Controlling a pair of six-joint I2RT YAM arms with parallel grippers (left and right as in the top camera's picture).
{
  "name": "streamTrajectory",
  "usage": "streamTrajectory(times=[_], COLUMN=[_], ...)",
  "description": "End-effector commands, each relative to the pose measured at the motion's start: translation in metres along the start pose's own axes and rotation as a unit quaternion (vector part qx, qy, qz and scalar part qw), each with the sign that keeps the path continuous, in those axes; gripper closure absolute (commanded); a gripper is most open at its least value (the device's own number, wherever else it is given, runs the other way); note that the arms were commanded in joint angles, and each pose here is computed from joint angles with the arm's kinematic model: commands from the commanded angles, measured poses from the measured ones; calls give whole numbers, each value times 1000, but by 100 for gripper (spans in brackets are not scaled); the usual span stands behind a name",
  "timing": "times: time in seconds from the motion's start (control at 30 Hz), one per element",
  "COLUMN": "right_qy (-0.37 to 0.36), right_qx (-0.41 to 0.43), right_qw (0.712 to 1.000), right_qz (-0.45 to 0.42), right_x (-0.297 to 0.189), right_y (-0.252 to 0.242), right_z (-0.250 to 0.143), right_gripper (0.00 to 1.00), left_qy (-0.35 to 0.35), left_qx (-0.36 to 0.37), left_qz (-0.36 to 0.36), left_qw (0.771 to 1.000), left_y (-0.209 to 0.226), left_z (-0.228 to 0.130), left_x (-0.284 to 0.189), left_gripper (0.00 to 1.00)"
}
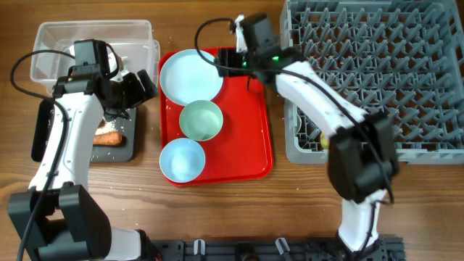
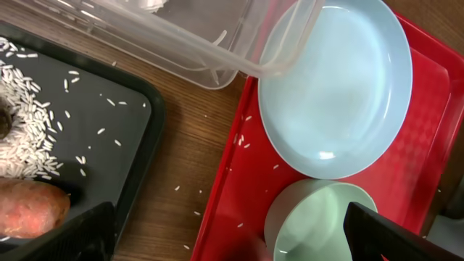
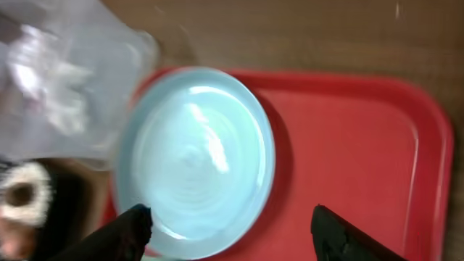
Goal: Sort waste into correct bins and load items into the dishwasher rack
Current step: 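Grasp the edge of the blue plate with the right gripper and lift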
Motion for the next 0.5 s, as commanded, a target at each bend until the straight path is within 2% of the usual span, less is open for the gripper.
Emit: streamTrajectory(times=[0.0,0.23,0.47], right_qy=[1,-17,11], right_qx=[6,-62,-89], right_qw=[1000,991,984], right_qz=[-28,-121,-156], right_x=[30,63,85], right_y=[-13,-10,-26], right_z=[-8,-36,-54], right_gripper=[32,34,35], left_qy=[-12,-12,-12], left_qx=[-4,-4,-4], left_qz=[9,9,9], left_qw=[1000,1000,1000], left_y=[1,1,1], left_z=[3,3,3], left_x=[-5,-5,-5], left_gripper=[0,0,0])
Point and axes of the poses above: each gripper's point midway between its finger pads, its own x axis out along the fingers, its own y axis along the line the jaws close on, z = x × y, the point moved 9 cm from there along -x, back along the fingers, and after that the axes turned 12 degrees about x, right-handed, at the moved point
